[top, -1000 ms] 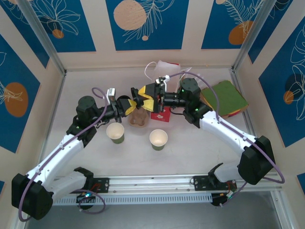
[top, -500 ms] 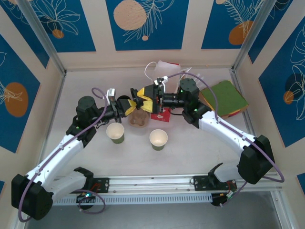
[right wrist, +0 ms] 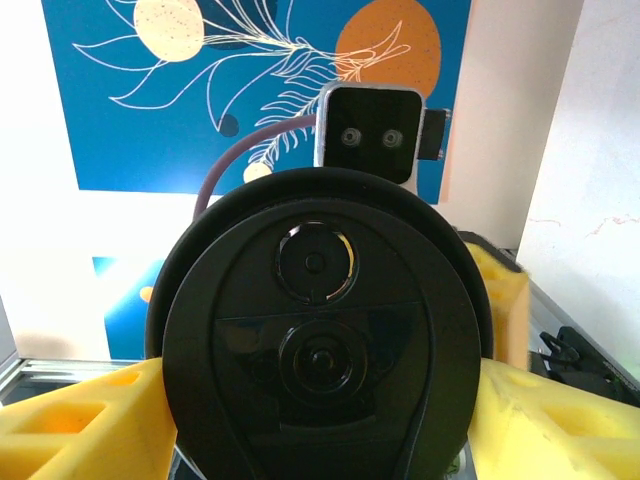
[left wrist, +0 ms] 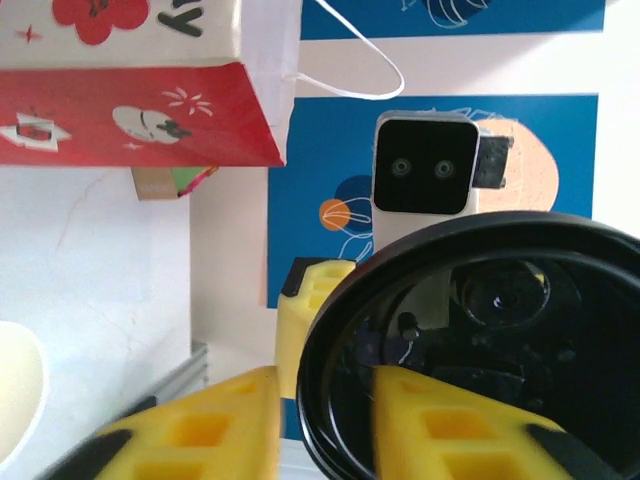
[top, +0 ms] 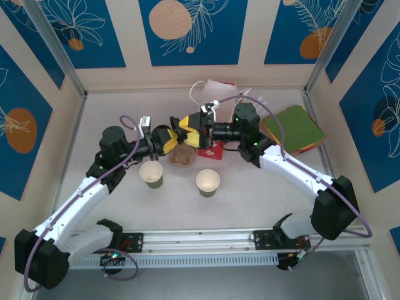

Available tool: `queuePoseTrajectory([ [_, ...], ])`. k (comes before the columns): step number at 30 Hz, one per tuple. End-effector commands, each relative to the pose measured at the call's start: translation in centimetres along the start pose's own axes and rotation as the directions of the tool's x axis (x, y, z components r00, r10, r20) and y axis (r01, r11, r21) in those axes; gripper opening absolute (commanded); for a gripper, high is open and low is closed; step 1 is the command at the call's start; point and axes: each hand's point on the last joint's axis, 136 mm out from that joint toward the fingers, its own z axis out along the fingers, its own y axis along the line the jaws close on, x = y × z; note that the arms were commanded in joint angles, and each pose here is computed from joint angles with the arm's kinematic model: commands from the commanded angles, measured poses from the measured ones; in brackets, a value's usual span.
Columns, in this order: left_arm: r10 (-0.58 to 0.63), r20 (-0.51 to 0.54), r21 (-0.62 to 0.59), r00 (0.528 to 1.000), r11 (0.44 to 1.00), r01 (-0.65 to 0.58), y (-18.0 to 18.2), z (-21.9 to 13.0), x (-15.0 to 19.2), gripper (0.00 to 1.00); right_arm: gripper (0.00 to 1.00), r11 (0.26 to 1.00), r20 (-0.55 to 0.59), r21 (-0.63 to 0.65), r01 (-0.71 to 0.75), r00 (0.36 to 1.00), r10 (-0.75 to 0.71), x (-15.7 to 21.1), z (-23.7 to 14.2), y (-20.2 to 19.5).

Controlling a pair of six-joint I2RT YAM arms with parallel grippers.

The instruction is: Pack the takeout coffee

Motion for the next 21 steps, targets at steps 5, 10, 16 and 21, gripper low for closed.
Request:
queuePoseTrajectory([
  [5, 0.038, 0.037, -0.041, 0.999, 0.998, -0.036, 0.2, -1.5, -0.3, 0.54, 0.71, 0.996, 0.039, 0.058, 0.062, 0.997, -0.064, -0.1, -2.2, 0.4],
  [10, 0.111, 0.095, -0.246, 0.989, 0.966, -0.085, 2.2, -3.3, -0.7, 0.70, 0.71, 0.976, 0.050, 0.185, 0.119, 0.990, -0.130, 0.3, -3.8, -1.2],
  [16, 0.152, 0.095, -0.398, 0.984, 0.912, -0.102, 4.0, -4.8, -0.7, 0.93, 0.70, 0.931, 0.050, 0.319, 0.178, 0.978, -0.204, 0.8, -5.7, -3.3],
  [21, 0.209, 0.093, -0.513, 0.973, 0.848, -0.133, 4.7, -6.1, -0.8, 1.00, 0.71, 0.862, 0.032, 0.450, 0.232, 0.961, -0.275, 1.5, -7.5, -5.7],
])
